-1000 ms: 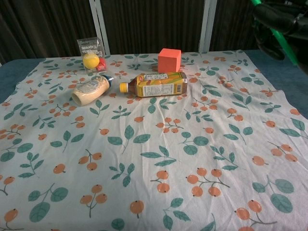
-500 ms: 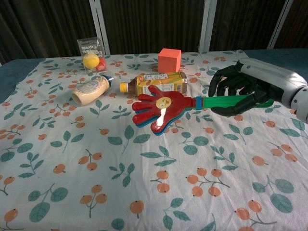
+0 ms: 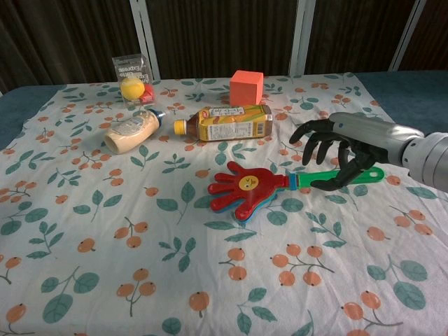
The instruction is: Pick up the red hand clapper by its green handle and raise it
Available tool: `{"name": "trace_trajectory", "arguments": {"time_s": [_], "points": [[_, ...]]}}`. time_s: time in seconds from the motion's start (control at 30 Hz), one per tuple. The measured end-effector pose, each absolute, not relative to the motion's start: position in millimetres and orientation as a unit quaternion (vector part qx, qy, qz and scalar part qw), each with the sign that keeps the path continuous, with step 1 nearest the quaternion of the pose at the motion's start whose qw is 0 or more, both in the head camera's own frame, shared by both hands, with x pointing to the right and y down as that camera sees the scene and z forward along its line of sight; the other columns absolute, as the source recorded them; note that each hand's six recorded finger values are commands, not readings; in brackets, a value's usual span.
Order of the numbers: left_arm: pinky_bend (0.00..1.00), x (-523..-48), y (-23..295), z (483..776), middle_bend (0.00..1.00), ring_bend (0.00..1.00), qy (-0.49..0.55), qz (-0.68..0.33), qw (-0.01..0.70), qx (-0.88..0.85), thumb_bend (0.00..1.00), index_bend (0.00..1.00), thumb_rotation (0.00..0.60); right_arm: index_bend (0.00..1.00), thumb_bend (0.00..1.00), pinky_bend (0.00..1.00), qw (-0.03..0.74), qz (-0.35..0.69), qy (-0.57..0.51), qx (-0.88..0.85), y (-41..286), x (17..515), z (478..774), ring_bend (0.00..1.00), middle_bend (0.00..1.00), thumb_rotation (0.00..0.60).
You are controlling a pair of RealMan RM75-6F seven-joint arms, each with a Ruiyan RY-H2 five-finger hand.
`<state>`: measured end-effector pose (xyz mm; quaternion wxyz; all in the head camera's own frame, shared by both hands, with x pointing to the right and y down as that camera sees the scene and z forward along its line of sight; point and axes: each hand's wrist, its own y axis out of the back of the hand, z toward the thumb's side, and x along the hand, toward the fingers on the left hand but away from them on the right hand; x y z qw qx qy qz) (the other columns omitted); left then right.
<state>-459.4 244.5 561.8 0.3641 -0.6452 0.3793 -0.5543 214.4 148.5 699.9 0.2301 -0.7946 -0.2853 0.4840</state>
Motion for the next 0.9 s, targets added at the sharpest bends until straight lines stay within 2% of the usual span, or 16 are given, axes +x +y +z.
{"name": "trace_trajectory", "arguments": {"time_s": [0.1,0.17,0.3,0.43,0.6,0.73,0.83,0.9], "points": [[0.07,-459,245,561,0.0,0.0,0.379,-0.553,0.364,-0.646,0.4,0.0,0.6,0.0,0.22,0.2,0.245,0.502,-0.266,-0.785,146,223,699,0.01,0.07,0.6],[0.06,-459,245,561,0.0,0.0,0.379,-0.553,0.364,-0.646,0.4,0.0,0.6,0.0,0.21,0.14,0.257,0.514,-0.259,-0.776,143,231,695,0.0,0.04,0.6],[0.06,-459,245,561,0.0,0.0,0.379,-0.553,0.365,-0.646,0.4,0.0,0.6,0.0,0.2,0.08,0.269,0.519,-0.281,-0.761,138,241,682,0.0,0.0,0.6],[0.07,-459,246,559,0.0,0.0,0.381,-0.551,0.369,-0.644,0.4,0.0,0.6,0.0,0.2,0.01,0.305,0.52,-0.312,-0.734,139,266,655,0.0,0.0,0.6],[0.06,-455,247,557,0.0,0.0,0.378,-0.546,0.381,-0.643,0.4,0.0,0.6,0.0,0.2,0.0,0.367,0.523,-0.344,-0.688,160,310,615,0.0,0.0,0.6],[0.06,-449,250,557,0.0,0.0,0.373,-0.539,0.393,-0.645,0.4,0.0,0.6,0.0,0.2,0.0,0.403,0.531,-0.383,-0.639,195,356,581,0.0,0.0,0.6],[0.06,-446,253,558,0.0,0.0,0.367,-0.538,0.396,-0.647,0.4,0.0,0.6,0.0,0.2,0.0,0.418,0.528,-0.393,-0.625,218,377,562,0.0,0.0,0.6],[0.06,-444,254,559,0.0,0.0,0.365,-0.538,0.4,-0.646,0.4,0.0,0.6,0.0,0.2,0.0,0.425,0.521,-0.398,-0.623,221,383,555,0.0,0.0,0.6]]}}
